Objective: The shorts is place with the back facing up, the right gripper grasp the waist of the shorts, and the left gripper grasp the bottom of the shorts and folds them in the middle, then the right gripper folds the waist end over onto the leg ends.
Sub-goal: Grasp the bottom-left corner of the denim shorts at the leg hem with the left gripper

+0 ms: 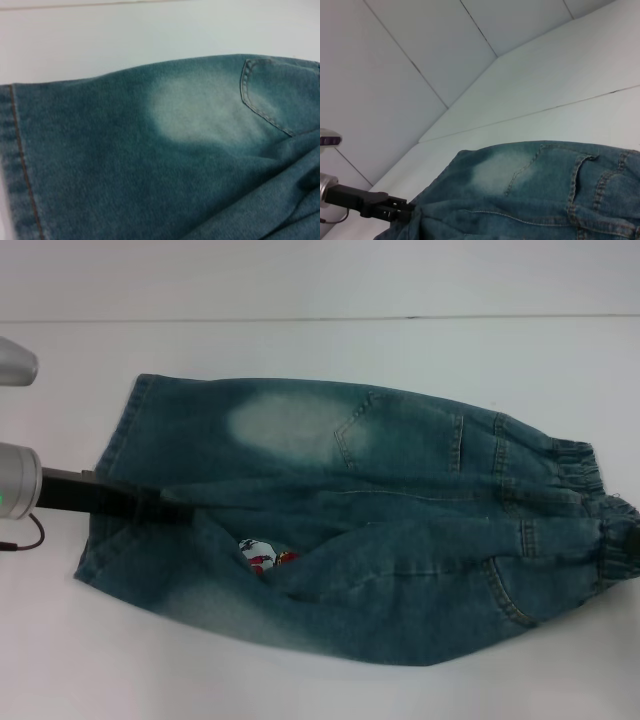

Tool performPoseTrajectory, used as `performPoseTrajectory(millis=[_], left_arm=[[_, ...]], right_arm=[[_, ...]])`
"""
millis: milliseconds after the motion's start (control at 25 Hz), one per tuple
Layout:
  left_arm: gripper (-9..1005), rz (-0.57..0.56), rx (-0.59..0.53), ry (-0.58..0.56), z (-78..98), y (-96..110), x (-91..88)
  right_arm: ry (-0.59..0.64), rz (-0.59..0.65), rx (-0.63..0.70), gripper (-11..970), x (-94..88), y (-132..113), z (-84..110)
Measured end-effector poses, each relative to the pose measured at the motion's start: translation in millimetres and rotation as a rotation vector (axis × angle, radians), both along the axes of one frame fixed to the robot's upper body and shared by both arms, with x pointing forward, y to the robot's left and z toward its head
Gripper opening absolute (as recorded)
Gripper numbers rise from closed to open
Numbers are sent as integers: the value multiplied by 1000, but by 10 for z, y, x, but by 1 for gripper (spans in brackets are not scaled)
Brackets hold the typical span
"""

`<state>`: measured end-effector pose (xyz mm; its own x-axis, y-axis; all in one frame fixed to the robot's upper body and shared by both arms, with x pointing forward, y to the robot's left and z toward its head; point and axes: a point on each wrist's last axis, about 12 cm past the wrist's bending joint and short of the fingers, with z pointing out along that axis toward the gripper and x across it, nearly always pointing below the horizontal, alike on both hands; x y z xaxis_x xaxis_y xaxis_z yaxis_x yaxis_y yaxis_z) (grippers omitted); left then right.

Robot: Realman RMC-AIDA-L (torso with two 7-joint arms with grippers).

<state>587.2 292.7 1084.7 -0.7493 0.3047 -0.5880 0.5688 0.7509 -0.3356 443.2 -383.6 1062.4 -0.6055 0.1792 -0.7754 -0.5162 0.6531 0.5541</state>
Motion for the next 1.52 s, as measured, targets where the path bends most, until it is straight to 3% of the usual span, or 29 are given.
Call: performPoseTrajectory(millis=[920,1120,1240,1520], left_arm=[[601,7,-6,11,8,-32,18],[437,2,-2,21,11,-26,13],[201,-7,11,29,-1,-39,7],[41,-24,14,42,-8,-71,-7]], right_arm=[[-6,1,3,45,-1,1,7],[-9,0,5,45,-3,3,8],[-10,3,6,45,-4,8,9],[-11,2,6,45,-6,7,12]])
